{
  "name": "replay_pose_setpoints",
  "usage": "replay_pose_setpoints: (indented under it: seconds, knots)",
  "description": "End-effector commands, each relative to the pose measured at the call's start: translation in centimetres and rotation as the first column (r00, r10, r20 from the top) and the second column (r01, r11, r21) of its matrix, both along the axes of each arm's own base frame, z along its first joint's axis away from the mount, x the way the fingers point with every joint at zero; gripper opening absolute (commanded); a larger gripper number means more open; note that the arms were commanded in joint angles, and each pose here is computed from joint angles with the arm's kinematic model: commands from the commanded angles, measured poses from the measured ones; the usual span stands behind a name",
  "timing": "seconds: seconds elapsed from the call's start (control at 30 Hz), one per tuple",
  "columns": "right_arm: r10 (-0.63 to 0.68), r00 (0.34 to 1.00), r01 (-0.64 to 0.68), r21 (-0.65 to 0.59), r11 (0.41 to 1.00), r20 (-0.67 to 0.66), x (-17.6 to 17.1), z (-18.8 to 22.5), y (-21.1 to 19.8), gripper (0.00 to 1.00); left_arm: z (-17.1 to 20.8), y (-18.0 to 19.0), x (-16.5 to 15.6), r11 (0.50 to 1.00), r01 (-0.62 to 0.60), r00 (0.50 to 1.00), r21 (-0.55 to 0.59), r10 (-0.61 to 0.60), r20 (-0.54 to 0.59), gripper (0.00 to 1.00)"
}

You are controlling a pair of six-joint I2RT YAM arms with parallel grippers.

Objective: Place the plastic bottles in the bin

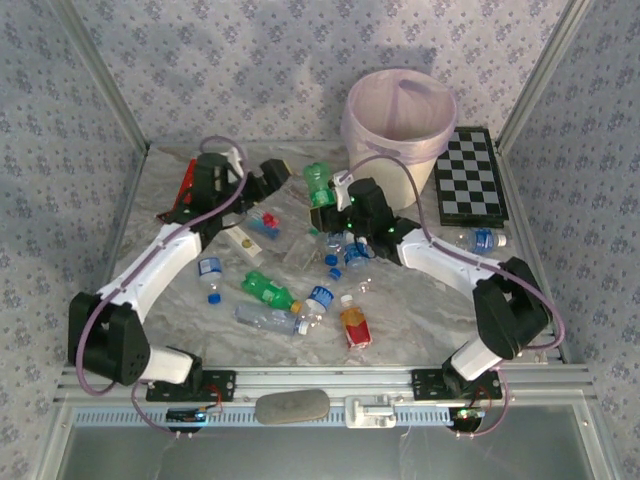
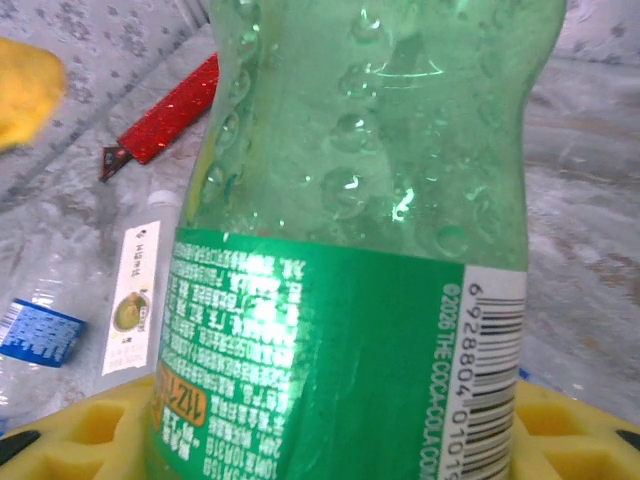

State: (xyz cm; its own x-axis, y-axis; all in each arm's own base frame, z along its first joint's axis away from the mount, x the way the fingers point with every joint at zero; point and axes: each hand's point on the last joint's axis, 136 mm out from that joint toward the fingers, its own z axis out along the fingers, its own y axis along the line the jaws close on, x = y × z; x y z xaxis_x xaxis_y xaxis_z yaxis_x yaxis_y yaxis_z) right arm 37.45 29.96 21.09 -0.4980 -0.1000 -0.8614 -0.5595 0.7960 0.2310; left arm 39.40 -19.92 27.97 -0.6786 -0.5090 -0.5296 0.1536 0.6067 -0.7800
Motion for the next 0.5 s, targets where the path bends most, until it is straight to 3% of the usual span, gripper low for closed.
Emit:
replay_pose_setpoints:
  seconds: [0.0, 0.23, 0.47]
  knots:
    - [-0.082, 0.986, 0.089, -0.039, 0.995, 0.148, 1.2, 7.2, -2.5, 0.43, 0.0, 3.5, -0.3, 0.994, -0.076, 0.996, 0.077, 0.073, 0.042, 1.00]
    - [-0.219, 0.939, 0.238, -0.042, 0.970, 0.265, 3.8, 14.6, -6.8, 0.44, -2.8, 7.7, -1.3, 0.969, -0.167, 0.986, 0.179, 0.166, 0.025, 1.00]
    - [-0.407, 0.862, 0.433, -0.021, 0.901, 0.303, 9.6, 18.5, -13.2, 0.45, -5.5, 9.7, -2.6, 0.938, -0.225, 0.973, 0.263, 0.233, 0.004, 1.00]
